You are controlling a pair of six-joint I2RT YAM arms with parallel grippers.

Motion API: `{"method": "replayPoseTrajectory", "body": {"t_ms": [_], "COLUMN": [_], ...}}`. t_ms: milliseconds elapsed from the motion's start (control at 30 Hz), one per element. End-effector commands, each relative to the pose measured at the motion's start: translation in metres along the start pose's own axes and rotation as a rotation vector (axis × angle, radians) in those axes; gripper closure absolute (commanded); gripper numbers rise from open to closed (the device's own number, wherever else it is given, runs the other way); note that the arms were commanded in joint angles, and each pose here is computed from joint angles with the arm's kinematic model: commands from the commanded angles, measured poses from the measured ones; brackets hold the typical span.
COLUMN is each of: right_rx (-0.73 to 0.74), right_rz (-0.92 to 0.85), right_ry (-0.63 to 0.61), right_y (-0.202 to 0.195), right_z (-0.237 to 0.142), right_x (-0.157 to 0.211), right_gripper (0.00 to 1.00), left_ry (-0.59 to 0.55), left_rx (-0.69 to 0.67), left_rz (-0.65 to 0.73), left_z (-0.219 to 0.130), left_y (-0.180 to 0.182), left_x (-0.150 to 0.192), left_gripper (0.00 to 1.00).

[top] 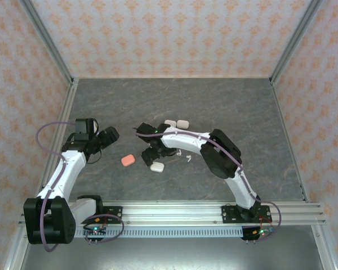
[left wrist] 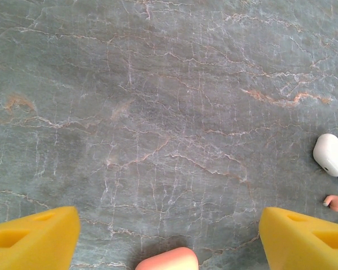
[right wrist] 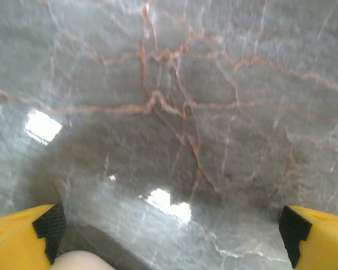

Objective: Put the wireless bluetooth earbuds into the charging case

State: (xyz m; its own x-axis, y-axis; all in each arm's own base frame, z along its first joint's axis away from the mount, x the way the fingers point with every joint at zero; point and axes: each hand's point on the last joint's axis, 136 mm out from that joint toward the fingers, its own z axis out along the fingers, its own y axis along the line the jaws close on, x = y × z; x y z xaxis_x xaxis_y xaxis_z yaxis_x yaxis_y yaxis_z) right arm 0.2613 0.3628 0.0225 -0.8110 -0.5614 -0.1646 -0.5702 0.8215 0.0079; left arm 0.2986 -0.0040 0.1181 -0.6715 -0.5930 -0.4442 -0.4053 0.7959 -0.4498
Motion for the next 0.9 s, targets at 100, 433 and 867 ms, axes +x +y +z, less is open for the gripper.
{"method": "replayPoseTrajectory", "body": {"t_ms": [100, 433, 867], "right_rx": [-0.018, 0.079, 0.085], "right_rz": [-0.068, -0.051, 0.113], "right_ry": [0.09, 0.154, 0.119], "right_y": [-0.001, -0.031, -0.063], "right_z": [-0.021, -0.025, -0.031], "right_x": [0.042, 0.087, 0.099], "right_gripper": [0.01, 0.01, 0.03], "left_ry": [-0.004, 0.0, 0.006], "left_rx": [-0.021, -0.014, -0.011], "left_rz": [-0.018, -0.021, -0.02], "left_z": [0.001, 0.002, 0.001], "left_y": [0.004, 0.002, 0.002], "left_x": [-0.004, -0.004, -0.002], "left_gripper": [0.16, 0.16, 0.15]}}
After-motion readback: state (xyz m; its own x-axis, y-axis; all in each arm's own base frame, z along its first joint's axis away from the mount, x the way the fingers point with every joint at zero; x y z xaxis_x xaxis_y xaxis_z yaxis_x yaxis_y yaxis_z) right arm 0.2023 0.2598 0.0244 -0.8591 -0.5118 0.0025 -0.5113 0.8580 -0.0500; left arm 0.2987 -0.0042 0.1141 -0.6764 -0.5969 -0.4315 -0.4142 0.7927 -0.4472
